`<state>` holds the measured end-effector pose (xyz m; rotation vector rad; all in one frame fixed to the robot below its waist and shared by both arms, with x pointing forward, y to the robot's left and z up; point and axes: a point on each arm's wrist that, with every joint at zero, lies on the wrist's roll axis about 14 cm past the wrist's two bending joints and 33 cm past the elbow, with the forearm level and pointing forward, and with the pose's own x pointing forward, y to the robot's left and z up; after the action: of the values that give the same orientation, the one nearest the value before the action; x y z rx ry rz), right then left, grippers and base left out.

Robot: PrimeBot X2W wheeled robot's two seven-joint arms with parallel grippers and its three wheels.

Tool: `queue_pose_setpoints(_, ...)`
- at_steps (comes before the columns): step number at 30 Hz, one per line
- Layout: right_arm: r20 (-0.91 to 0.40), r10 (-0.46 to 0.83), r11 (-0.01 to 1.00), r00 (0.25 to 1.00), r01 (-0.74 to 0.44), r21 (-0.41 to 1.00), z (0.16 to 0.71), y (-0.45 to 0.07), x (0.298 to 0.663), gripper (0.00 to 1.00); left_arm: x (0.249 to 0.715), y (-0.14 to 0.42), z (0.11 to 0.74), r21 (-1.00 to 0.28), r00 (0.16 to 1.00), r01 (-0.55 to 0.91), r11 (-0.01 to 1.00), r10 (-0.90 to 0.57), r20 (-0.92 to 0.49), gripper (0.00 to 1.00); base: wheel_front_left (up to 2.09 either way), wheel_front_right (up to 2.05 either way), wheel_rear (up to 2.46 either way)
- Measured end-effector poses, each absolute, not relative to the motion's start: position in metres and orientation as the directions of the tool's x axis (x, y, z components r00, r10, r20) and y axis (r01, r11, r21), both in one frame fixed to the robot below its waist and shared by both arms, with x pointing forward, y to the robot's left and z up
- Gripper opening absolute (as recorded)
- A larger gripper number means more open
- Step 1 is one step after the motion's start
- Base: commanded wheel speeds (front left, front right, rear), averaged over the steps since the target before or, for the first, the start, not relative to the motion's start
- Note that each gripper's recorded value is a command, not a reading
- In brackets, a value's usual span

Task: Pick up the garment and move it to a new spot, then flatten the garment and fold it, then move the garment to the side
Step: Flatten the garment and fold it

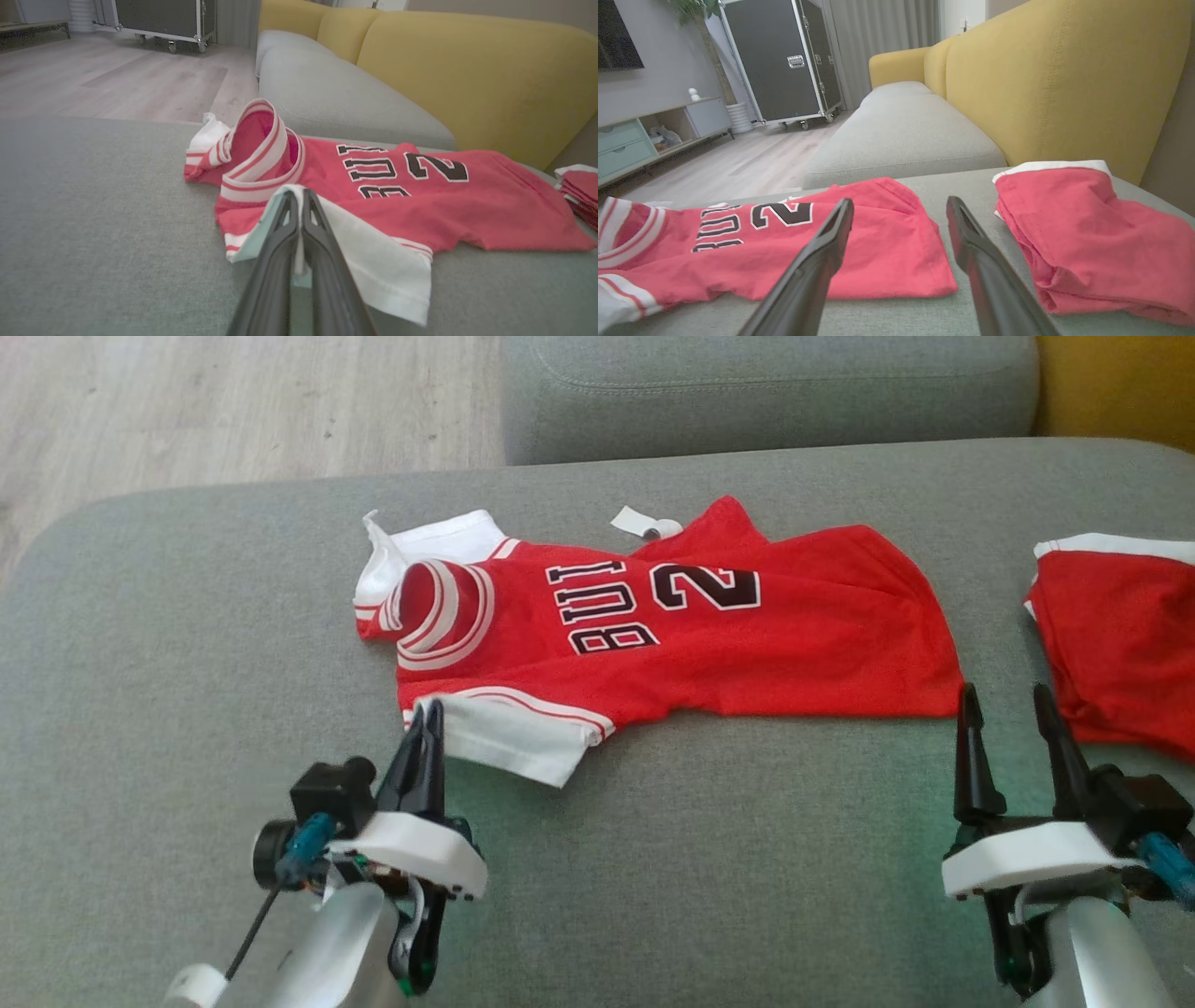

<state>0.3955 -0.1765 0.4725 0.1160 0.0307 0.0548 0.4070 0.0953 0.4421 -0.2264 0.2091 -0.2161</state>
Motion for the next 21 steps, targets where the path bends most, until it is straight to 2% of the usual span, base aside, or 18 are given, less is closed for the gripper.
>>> queue_pose_setpoints(9,-0.211,0.018,0.999,0.977,-0.007,0.053,0.432,-0.191,0.407,1.00,0.411,0.112,0.492,-0.234,0.985,0.167,0.958,-0.172,-0.002,0.00,0.00,0.00,0.00)
queue_pose_setpoints(21,-0.411,0.021,0.995,0.912,0.019,0.094,0.386,-0.184,0.415,1.00,0.402,0.117,0.491,-0.215,0.985,0.169,0.962,-0.172,0.008,0.00,0.00,0.00,0.00)
